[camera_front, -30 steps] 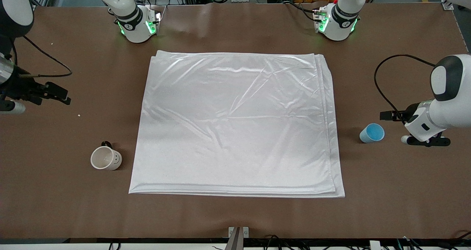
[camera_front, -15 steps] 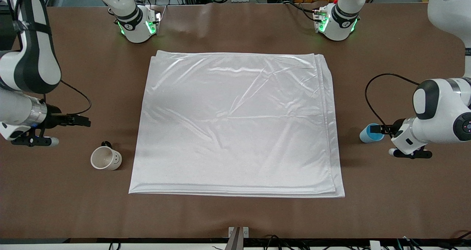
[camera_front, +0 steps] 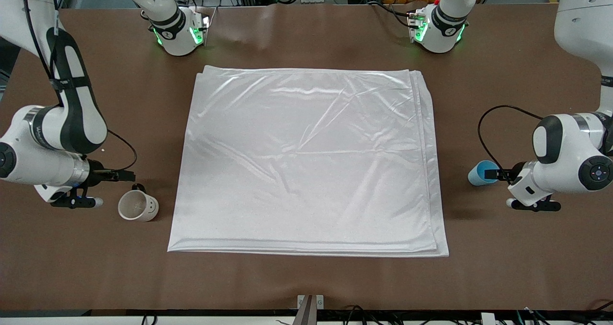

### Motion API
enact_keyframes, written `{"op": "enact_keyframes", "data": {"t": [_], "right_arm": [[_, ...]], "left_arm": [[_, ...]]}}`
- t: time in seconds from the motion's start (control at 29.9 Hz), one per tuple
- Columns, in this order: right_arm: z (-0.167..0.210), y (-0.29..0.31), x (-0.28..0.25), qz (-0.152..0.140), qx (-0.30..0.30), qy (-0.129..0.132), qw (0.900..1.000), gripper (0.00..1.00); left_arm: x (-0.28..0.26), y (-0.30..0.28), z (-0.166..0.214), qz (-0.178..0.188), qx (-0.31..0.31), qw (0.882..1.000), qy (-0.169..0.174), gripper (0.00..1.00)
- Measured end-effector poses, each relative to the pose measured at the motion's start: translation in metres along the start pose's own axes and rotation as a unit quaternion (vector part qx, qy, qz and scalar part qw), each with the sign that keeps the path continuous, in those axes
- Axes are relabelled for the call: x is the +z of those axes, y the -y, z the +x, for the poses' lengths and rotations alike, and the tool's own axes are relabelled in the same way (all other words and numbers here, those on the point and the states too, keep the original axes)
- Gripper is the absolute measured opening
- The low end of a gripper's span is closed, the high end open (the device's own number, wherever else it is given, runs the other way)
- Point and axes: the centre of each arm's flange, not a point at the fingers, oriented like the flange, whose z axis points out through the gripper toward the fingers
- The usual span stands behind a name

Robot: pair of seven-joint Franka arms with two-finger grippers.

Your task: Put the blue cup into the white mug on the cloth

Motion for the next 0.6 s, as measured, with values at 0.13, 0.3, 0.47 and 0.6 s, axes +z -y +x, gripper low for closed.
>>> {"op": "enact_keyframes", "data": {"t": [0.13, 0.3, 0.47, 0.6], "right_arm": [[0.002, 0.004, 0.007, 0.000, -0.003, -0.002, 1.000, 0.98], [0.003, 0.007, 0.010, -0.001, -0.005, -0.004, 1.000, 0.95], [0.004, 0.007, 0.010, -0.001, -0.005, -0.009, 1.000, 0.91], [0.005, 0.007, 0.013, -0.002, -0.005, -0.014, 1.000, 0.86]], "left_arm": [[0.004, 0.003, 0.000, 0.004, 0.001, 1.000, 0.003, 0.99], [0.006, 0.004, 0.000, 0.004, 0.001, 1.000, 0.005, 0.92], [0.005, 0.007, 0.000, 0.004, -0.002, 1.000, 0.002, 0.63], [0.003, 0.009, 0.001, 0.004, -0.003, 1.000, -0.002, 0.44]]}}
